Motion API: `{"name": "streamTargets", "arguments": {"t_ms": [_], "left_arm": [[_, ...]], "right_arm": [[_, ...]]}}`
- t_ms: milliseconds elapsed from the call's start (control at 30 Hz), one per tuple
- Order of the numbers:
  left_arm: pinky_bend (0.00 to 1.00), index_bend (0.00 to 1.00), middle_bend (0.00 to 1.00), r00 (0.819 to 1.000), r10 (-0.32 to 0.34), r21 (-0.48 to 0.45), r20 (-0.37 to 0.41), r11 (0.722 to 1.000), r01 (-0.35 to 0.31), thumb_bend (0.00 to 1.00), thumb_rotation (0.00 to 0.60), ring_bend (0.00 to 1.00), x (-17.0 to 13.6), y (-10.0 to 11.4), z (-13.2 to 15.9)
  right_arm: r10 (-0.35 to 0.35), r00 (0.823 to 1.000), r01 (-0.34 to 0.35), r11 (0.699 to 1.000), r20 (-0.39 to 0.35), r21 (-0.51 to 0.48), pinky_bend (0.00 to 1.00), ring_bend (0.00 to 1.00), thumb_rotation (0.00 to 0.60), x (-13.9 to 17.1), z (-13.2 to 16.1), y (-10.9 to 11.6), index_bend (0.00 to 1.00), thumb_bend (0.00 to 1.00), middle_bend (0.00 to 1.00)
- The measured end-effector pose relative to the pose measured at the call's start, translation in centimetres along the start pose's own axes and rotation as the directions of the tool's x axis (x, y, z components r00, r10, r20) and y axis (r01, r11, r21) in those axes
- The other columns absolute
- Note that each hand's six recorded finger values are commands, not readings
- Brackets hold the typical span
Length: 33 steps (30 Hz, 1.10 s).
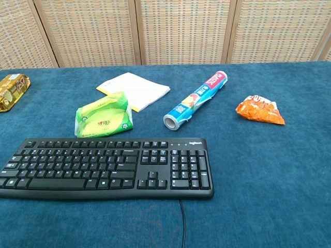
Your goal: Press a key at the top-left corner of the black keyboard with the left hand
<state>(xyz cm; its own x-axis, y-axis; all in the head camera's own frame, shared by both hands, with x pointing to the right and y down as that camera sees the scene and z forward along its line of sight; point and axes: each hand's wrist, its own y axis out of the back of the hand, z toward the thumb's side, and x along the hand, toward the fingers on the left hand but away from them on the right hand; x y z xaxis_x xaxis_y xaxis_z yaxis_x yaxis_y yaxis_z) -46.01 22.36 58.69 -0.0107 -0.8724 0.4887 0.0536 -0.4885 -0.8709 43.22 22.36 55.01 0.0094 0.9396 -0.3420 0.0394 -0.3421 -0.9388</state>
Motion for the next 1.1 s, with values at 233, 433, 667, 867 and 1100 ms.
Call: {"name": "streamTargets", "arguments": {"t_ms": [233, 433, 667, 867, 1100], "left_arm": [[0.00, 0.00, 0.00, 1.000, -0.007, 0.004, -0.008, 1.000, 0.008, 0.00, 0.600, 0.00, 0.13, -0.20, -0.24], [0.00, 0.00, 0.00, 1.000, 0.006, -0.004, 0.000, 1.000, -0.006, 0.00, 0.600, 0.00, -0.05, 0.18, -0.01], [0.00, 0.00, 0.00, 1.000, -0.005, -0.004, 0.001, 1.000, 0.005, 0.00, 0.600, 0.00, 0.02, -0.02, 0.01], [0.00, 0.00, 0.00, 1.000, -0.007, -0.006, -0.007, 1.000, 0.007, 0.00, 0.600, 0.00, 0.04, 0.02, -0.21], [0.00, 0.00, 0.00, 1.000, -0.004, -0.005, -0.012, 1.000, 0.004, 0.00, 0.600, 0.00, -0.11, 0.14, -0.32]], "right_arm": [[0.017, 1.000, -0.017, 1.000, 0.002, 0.002, 0.00, 0.00, 0.600, -0.12, -0.01, -0.34, 0.00, 0.04, 0.00], [0.011, 1.000, -0.011, 1.000, -0.004, -0.006, 0.00, 0.00, 0.600, -0.02, 0.22, -0.09, 0.00, 0.04, 0.00], [0.021, 1.000, -0.021, 1.000, 0.002, -0.006, 0.00, 0.00, 0.600, -0.05, 0.11, -0.22, 0.00, 0.05, 0.00], [0.038, 0.999, -0.038, 0.999, -0.002, 0.000, 0.00, 0.00, 0.600, -0.09, 0.25, -0.67, 0.00, 0.05, 0.00], [0.047, 0.999, -0.047, 0.999, -0.006, 0.000, 0.00, 0.00, 0.600, -0.11, 0.34, -0.82, 0.00, 0.05, 0.00]]}}
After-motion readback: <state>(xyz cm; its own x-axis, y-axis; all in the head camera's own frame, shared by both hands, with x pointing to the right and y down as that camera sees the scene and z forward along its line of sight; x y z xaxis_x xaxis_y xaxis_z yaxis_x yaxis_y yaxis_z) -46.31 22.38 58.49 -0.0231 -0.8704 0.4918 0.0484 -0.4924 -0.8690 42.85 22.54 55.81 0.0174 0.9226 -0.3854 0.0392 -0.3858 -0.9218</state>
